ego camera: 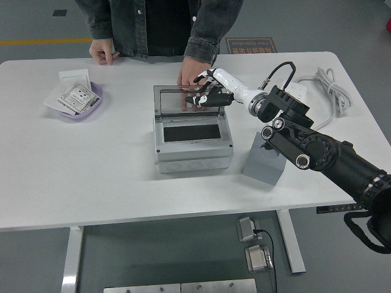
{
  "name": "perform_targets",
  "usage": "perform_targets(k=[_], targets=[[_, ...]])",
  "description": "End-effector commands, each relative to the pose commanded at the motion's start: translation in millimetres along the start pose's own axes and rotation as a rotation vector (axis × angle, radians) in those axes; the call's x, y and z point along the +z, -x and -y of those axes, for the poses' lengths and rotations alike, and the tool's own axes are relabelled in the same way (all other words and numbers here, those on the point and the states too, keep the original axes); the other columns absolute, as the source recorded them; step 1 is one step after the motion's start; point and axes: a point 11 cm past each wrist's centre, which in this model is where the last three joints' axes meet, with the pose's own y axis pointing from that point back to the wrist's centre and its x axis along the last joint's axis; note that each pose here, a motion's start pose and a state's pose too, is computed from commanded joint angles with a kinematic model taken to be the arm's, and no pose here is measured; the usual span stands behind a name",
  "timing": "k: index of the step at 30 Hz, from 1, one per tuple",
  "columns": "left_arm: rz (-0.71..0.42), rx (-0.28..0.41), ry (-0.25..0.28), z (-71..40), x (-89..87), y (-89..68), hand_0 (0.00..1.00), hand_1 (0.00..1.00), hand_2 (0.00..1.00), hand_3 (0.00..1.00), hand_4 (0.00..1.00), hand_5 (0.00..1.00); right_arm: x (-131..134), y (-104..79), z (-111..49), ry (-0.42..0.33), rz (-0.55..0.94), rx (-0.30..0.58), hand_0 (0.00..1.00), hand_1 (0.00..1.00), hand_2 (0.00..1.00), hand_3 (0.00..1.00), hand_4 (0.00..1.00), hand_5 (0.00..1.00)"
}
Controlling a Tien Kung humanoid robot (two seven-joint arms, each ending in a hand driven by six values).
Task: Pick up the cylinder from the cube,place it in the box,flap close box
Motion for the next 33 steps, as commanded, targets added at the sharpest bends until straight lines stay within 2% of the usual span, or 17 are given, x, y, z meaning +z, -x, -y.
perform_targets(k=[14, 25, 33], targets=[[-0.004, -0.004, 0.002, 0.2, -1.4, 2.6, 0.618, 0.666, 0.619, 0.631, 0.716, 0.353, -23, 8.3, -13.3, -0.075, -0.060, -0.034, 0.594, 0.509, 0.625, 0.759, 0.867, 0.579], [-0.006, -0.006, 0.002, 0.3, -4.2, 4.1, 0.618, 0.666, 0.618, 0.631, 0.716, 0.352, -23, 25.1, -34.7, -0.092, -0.101, -0.084, 0.578, 0.503, 0.626, 0.763, 0.869, 0.587], [-0.004, -0.008, 0.003, 0.4, -4.4, 5.3, 0.618, 0.666, 0.618, 0.631, 0.716, 0.352, -34, 33.4, -48.6, -0.127, -0.134, -0.111, 0.572, 0.502, 0.626, 0.765, 0.868, 0.586]])
